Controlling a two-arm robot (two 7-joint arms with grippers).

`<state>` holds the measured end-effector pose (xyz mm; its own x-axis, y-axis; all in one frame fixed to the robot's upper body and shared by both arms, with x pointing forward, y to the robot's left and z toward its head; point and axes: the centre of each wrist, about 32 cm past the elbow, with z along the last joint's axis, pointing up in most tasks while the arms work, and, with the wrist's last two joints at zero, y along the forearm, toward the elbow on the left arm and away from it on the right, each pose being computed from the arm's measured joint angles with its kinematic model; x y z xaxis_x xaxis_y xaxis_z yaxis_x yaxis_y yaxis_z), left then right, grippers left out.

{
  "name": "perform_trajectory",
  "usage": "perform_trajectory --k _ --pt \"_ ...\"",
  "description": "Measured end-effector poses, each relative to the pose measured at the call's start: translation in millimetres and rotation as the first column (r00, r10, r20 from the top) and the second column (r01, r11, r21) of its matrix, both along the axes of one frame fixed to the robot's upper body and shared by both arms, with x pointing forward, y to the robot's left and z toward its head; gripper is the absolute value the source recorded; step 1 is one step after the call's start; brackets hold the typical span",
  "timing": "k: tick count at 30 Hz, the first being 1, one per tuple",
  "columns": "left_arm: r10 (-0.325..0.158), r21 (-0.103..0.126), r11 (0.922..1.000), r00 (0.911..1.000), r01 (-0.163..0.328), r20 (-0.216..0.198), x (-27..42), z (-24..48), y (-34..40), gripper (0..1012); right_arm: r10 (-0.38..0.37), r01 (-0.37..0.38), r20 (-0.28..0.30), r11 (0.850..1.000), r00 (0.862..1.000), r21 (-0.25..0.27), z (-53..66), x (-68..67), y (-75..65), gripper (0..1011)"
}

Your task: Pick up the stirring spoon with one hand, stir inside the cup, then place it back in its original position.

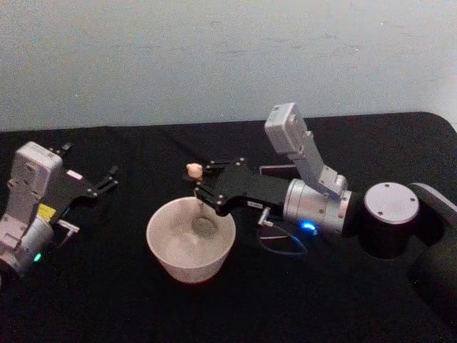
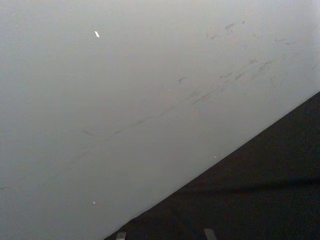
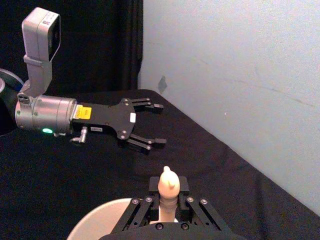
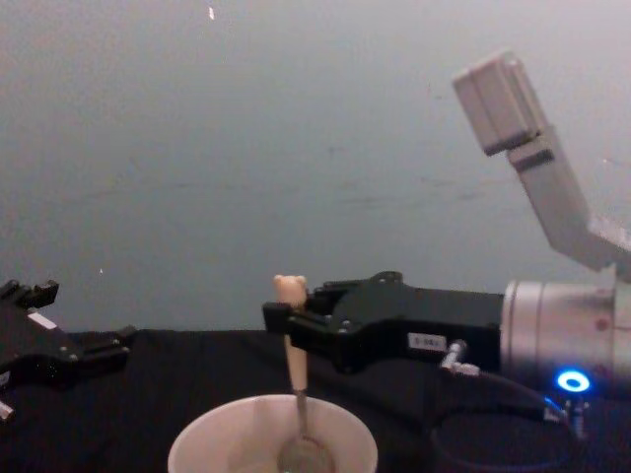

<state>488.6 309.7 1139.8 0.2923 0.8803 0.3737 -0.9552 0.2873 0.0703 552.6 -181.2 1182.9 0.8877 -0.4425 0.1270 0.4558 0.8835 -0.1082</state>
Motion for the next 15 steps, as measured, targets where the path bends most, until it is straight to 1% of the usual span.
perform_trajectory --k 7,11,15 --pt "0.000 0.000 1.0000 1.0000 0.000 0.000 0.0 0.0 0.0 1001 -0.002 0.002 0.013 1.000 1.000 -0.002 -0.5 -7.7 -15.3 210" --pt "0.000 0.000 1.0000 1.0000 0.000 0.000 0.0 0.0 0.0 1001 0.014 -0.014 0.010 1.000 1.000 0.003 -0.4 -15.8 -25.9 210" --pt "0.000 0.000 1.0000 1.0000 0.000 0.000 0.0 0.0 0.0 1001 0.037 -0.037 0.009 0.999 0.999 0.013 1.4 -23.1 -31.6 210"
